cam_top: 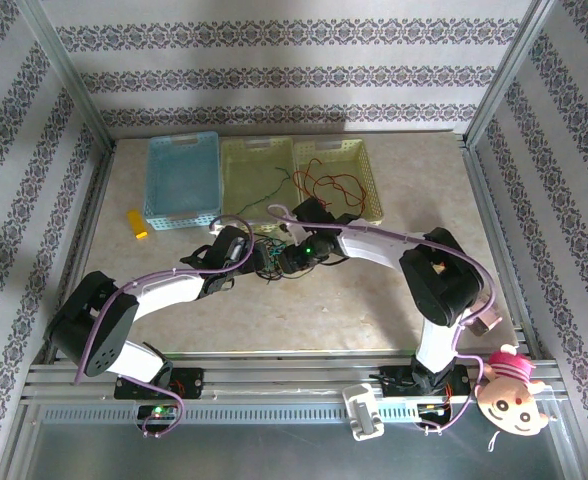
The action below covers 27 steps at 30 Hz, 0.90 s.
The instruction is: Untangle the cables
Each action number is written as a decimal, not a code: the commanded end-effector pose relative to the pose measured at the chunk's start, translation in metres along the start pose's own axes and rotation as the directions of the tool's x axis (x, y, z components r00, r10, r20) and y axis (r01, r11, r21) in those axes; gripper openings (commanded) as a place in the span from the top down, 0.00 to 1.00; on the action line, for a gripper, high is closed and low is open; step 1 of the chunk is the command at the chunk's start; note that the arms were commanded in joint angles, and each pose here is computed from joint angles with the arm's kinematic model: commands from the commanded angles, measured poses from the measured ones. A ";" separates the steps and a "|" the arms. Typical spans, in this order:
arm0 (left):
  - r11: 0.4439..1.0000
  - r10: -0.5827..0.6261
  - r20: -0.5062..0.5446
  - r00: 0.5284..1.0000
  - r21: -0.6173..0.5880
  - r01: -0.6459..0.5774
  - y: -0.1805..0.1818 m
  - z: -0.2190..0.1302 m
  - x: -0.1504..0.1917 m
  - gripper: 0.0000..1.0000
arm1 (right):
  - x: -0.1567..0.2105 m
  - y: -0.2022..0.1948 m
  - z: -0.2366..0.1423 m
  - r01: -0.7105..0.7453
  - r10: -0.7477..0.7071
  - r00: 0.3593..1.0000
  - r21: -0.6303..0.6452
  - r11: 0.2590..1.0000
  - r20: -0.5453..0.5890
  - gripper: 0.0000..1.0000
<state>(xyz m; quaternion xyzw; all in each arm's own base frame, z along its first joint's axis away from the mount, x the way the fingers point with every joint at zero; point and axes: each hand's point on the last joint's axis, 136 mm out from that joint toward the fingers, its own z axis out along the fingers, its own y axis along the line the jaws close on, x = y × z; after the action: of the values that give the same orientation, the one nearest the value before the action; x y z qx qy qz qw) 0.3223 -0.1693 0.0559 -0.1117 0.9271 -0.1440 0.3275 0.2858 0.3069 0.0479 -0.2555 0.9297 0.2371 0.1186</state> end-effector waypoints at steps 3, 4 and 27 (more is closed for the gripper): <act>1.000 0.016 -0.050 0.999 -0.015 -0.017 -0.001 0.007 0.011 0.08 | 0.021 0.002 0.014 0.034 -0.034 0.996 0.003 0.999 -0.089 0.56; 1.000 0.016 -0.053 0.998 -0.013 -0.017 -0.002 0.009 0.011 0.08 | 0.024 0.001 0.017 0.030 -0.030 0.994 0.003 1.000 -0.104 0.56; 0.993 0.072 -0.079 0.994 0.103 -0.064 -0.030 0.021 0.012 0.17 | 0.067 -0.078 -0.048 -0.229 0.249 0.965 0.201 0.952 -0.083 1.00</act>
<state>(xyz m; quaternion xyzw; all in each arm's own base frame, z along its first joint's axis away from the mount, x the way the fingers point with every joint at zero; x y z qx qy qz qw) 0.3236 -0.1764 0.0296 -0.0984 0.9430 -0.1298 0.2903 0.2778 0.2005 0.0377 -0.1487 0.9740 0.1514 0.0799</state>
